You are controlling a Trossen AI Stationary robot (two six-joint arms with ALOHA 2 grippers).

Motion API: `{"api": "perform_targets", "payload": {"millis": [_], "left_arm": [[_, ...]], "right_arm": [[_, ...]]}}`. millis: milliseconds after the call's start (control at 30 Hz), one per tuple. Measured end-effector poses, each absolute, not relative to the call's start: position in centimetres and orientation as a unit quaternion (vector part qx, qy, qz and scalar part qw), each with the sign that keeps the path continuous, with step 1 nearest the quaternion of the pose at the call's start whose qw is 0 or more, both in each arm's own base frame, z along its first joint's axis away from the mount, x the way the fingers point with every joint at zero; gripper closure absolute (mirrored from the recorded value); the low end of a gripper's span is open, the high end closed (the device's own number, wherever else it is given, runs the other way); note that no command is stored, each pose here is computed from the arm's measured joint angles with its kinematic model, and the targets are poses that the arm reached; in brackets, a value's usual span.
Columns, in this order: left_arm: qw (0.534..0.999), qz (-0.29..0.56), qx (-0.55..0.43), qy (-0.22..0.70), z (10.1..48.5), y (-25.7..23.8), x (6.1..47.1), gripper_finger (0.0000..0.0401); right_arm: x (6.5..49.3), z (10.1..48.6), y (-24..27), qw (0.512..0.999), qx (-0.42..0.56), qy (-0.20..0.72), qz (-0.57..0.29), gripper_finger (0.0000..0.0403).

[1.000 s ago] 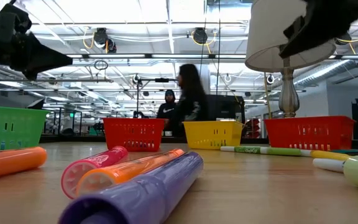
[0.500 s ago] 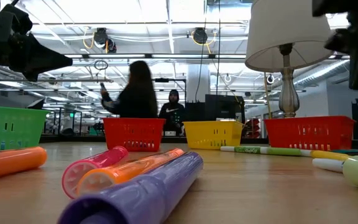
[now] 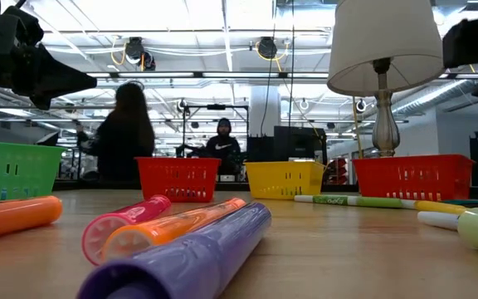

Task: Pick & Place Markers
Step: Put the top small green highlighter pen into the right red bin

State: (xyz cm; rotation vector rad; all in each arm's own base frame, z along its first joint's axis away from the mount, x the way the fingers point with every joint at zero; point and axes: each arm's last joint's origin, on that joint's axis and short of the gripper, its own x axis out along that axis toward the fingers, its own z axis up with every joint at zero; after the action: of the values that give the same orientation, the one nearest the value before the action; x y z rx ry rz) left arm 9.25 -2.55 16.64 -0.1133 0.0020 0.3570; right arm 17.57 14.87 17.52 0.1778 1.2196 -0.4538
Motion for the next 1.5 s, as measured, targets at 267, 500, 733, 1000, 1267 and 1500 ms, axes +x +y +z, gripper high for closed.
{"api": "perform_targets", "payload": {"millis": [267, 500, 733, 1000, 1267, 1500], "left_arm": [[0.984, 0.169, -0.061, 0.001, 16.6, -2.6, 9.3, 0.0375], [0.984, 0.169, -0.059, 0.001, 16.6, -2.6, 9.3, 0.0375], [0.984, 0.169, -0.056, 0.001, 16.6, -2.6, 9.3, 0.0375], [0.984, 0.169, -0.056, 0.001, 16.6, -2.6, 9.3, 0.0375], [0.984, 0.169, -0.056, 0.001, 16.6, -2.6, 9.3, 0.0375], [0.984, 0.168, -0.062, 0.001, 16.6, -2.6, 9.3, 0.0375]], "right_arm": [[17.0, 15.9, 14.3, 0.789, 0.080, 0.570, -0.214, 0.0218], [16.5, 14.5, 13.5, 0.786, 0.075, 0.573, -0.217, 0.0227], [16.5, 13.2, 12.8, 0.786, 0.090, 0.578, -0.200, 0.0246], [16.4, 12.3, 12.5, 0.782, 0.109, 0.587, -0.179, 0.0295], [16.6, 12.3, 12.8, 0.782, 0.127, 0.587, -0.165, 0.0388], [17.1, 12.7, 13.8, 0.806, 0.144, 0.560, -0.128, 0.0372]]}}
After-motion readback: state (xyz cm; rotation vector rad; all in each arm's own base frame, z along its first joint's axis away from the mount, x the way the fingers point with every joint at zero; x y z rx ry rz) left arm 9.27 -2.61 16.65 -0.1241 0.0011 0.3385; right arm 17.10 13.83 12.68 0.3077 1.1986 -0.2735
